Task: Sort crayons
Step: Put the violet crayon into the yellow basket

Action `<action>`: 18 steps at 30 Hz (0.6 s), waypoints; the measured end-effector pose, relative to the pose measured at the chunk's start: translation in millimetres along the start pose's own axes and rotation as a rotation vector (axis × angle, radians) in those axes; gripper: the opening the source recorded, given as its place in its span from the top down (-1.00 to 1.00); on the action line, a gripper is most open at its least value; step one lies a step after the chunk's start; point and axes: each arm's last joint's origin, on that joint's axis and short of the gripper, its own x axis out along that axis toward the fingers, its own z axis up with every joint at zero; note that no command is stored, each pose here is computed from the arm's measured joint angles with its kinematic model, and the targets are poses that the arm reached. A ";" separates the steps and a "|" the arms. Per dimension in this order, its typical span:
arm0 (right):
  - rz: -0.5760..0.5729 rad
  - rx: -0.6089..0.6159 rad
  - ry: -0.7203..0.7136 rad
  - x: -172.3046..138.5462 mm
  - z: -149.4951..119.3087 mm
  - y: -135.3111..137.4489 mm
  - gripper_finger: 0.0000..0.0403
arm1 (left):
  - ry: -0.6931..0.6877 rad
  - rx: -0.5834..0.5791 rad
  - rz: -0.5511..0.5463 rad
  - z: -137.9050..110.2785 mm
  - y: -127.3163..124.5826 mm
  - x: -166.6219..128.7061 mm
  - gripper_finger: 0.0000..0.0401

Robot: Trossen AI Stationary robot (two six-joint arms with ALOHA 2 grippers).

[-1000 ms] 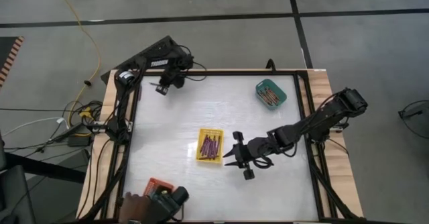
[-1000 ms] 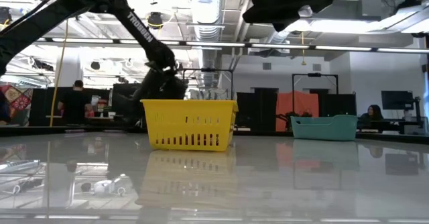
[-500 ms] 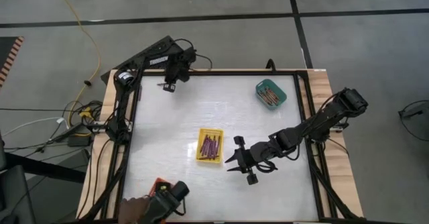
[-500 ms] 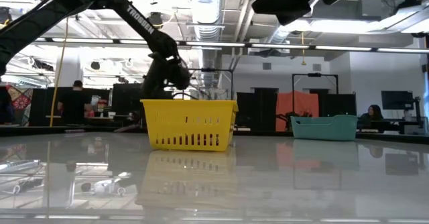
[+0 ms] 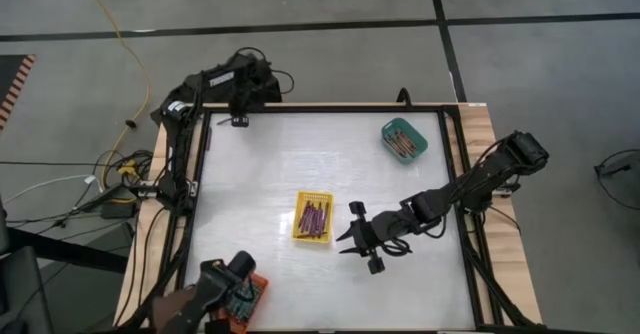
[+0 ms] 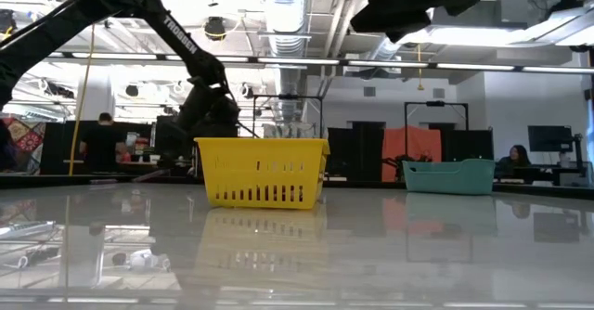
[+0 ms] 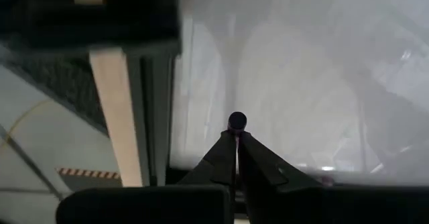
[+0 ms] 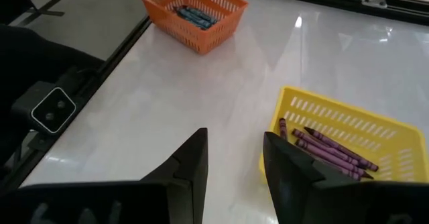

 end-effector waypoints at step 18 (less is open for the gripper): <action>0.003 -0.036 0.008 0.5 -0.7 -2.7 0.31 | 0.004 -0.214 -0.211 -13.6 -4.7 2.2 1.00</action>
